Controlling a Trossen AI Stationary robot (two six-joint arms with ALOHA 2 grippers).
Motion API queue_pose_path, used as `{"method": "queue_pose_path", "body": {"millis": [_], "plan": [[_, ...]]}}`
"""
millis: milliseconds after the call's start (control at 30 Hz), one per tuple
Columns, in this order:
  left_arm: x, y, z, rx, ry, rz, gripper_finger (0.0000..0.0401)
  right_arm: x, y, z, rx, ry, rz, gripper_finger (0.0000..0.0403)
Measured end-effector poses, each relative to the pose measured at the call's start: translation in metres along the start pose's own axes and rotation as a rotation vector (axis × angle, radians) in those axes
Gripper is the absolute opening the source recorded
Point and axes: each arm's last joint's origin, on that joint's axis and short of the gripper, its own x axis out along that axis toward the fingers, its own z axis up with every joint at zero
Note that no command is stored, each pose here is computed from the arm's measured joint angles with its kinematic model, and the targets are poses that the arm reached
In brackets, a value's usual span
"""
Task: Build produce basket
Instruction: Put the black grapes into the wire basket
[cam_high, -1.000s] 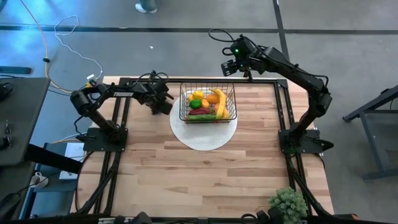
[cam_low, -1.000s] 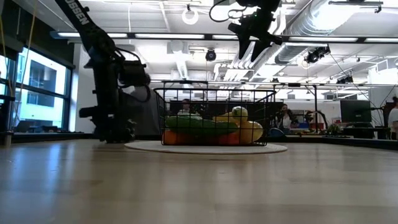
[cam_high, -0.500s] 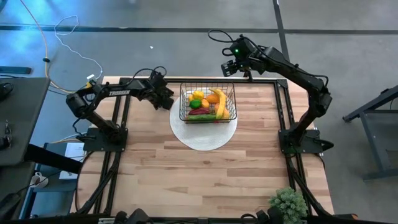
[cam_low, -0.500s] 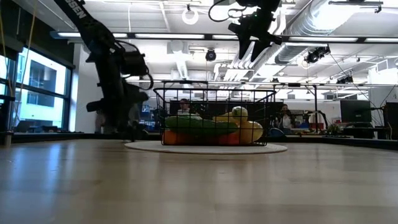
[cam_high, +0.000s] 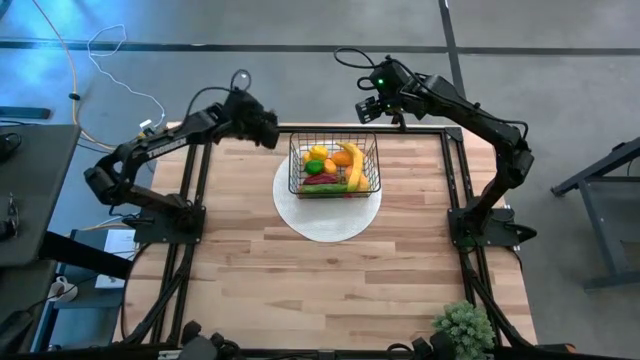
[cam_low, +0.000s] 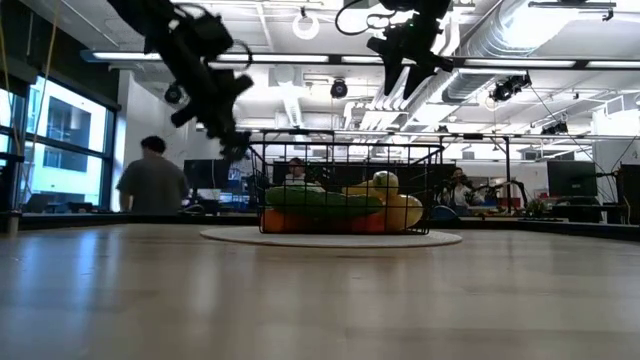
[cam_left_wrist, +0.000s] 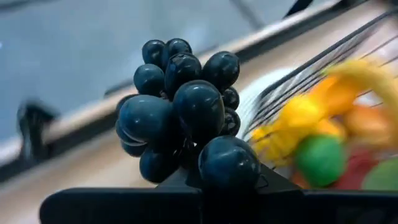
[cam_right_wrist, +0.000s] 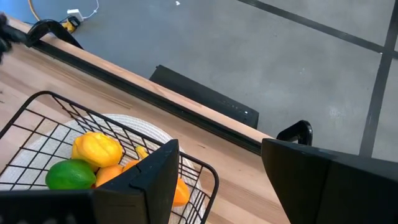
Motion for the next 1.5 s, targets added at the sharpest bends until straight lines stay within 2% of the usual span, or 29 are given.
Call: {"method": "queue_pose_path", "body": {"millis": [267,433,600,800,1100,1267,1500], "plan": [[-0.031,-0.016,0.038,0.046,-0.205,-0.232,0.0013,0.0,0.0,0.0,-0.015,-0.001,0.0,0.0211],[-0.032,-0.029,0.045,0.082,-0.281,-0.377,0.0014,0.0,0.0,0.0,-0.015,-0.002,0.001,0.0211],[-0.027,-0.047,0.045,0.127,-0.312,-0.438,0.0014,0.0,0.0,0.0,-0.014,-0.002,0.001,0.0211],[-0.011,-0.07,0.04,0.209,-0.311,-0.491,0.0014,0.0,0.0,0.0,-0.01,-0.004,0.002,0.0211],[0.027,-0.101,0.021,0.321,-0.218,-0.588,0.0014,0.0,0.0,0.0,-0.006,-0.004,0.002,0.0211],[0.042,-0.11,0.012,0.369,-0.181,-0.595,0.0014,0.0,0.0,0.0,-0.006,-0.004,0.002,0.0211],[0.065,-0.111,0.002,0.358,-0.102,-0.575,0.0015,0.0,0.0,0.0,-0.006,-0.002,0.001,0.0211]]}}
